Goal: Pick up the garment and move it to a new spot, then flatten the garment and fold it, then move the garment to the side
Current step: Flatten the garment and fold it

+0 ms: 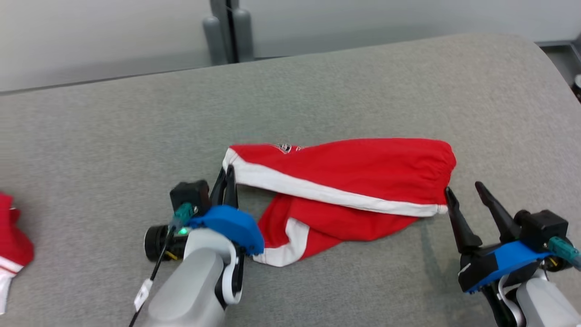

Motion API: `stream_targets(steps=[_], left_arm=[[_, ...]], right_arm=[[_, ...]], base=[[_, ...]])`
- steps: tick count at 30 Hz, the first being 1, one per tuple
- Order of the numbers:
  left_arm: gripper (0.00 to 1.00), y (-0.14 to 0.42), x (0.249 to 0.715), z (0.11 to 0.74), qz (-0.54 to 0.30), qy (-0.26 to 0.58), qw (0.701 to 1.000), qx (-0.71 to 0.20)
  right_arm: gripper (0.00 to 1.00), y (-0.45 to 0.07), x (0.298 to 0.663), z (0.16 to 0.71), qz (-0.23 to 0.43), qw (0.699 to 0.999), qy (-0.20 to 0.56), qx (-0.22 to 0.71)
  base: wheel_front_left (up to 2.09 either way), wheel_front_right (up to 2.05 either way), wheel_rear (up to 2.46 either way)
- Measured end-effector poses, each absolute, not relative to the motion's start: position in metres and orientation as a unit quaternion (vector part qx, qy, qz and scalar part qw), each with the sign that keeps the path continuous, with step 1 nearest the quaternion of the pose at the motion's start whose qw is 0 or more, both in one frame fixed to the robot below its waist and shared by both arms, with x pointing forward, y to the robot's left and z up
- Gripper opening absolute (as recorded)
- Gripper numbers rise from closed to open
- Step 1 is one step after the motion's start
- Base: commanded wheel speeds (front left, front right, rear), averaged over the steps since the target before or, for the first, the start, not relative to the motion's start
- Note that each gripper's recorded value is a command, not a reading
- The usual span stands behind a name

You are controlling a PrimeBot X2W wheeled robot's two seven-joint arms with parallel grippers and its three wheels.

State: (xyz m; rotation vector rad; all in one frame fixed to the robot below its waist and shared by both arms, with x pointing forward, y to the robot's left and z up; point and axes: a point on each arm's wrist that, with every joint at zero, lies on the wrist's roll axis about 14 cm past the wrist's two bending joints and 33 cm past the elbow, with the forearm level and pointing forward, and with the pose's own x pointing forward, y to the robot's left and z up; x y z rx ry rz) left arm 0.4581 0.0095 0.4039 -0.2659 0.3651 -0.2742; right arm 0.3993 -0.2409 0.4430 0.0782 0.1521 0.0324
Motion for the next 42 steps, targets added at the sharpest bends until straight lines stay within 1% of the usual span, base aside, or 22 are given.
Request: stream_targets(steps=[9, 17, 18, 19, 20, 28, 32, 37, 42], left_arm=[[0.00, 0.088, 0.411, 0.402, -0.034, 0.164, 0.978, -0.122], [0.00, 0.102, 0.377, 0.405, -0.028, 0.154, 0.980, -0.125], [0.06, 0.103, 0.373, 0.404, -0.026, 0.155, 0.980, -0.124], [0.76, 0.105, 0.369, 0.403, -0.024, 0.155, 0.980, -0.119], [1.00, 0.108, 0.367, 0.404, -0.018, 0.154, 0.981, -0.114], [1.00, 0.125, 0.361, 0.424, -0.003, 0.107, 0.994, -0.037], [1.00, 0.132, 0.358, 0.426, 0.001, 0.099, 0.995, -0.009], [1.00, 0.134, 0.353, 0.423, -0.003, 0.102, 0.995, 0.001], [1.00, 0.129, 0.349, 0.412, -0.016, 0.121, 0.992, -0.020]], right_arm=[[1.00, -0.192, 0.405, 0.447, 0.075, 0.994, 0.067, 0.051], [1.00, -0.166, 0.403, 0.457, 0.105, 0.992, 0.054, 0.055], [1.00, -0.164, 0.402, 0.459, 0.107, 0.991, 0.051, 0.056], [1.00, -0.161, 0.401, 0.461, 0.109, 0.991, 0.048, 0.057], [1.00, -0.159, 0.400, 0.464, 0.111, 0.991, 0.045, 0.058], [1.00, -0.161, 0.396, 0.488, 0.096, 0.994, 0.006, 0.058], [1.00, -0.160, 0.393, 0.492, 0.088, 0.995, -0.002, 0.054], [1.00, -0.160, 0.388, 0.488, 0.082, 0.995, 0.003, 0.049], [1.00, -0.160, 0.383, 0.477, 0.080, 0.995, 0.019, 0.051]], base=[[0.00, 0.00, 0.00], [0.00, 0.00, 0.00], [0.00, 0.00, 0.00], [0.00, 0.00, 0.00], [0.00, 0.00, 0.00], [0.00, 0.00, 0.00], [0.00, 0.00, 0.00], [0.00, 0.00, 0.00], [0.00, 0.00, 0.00]])
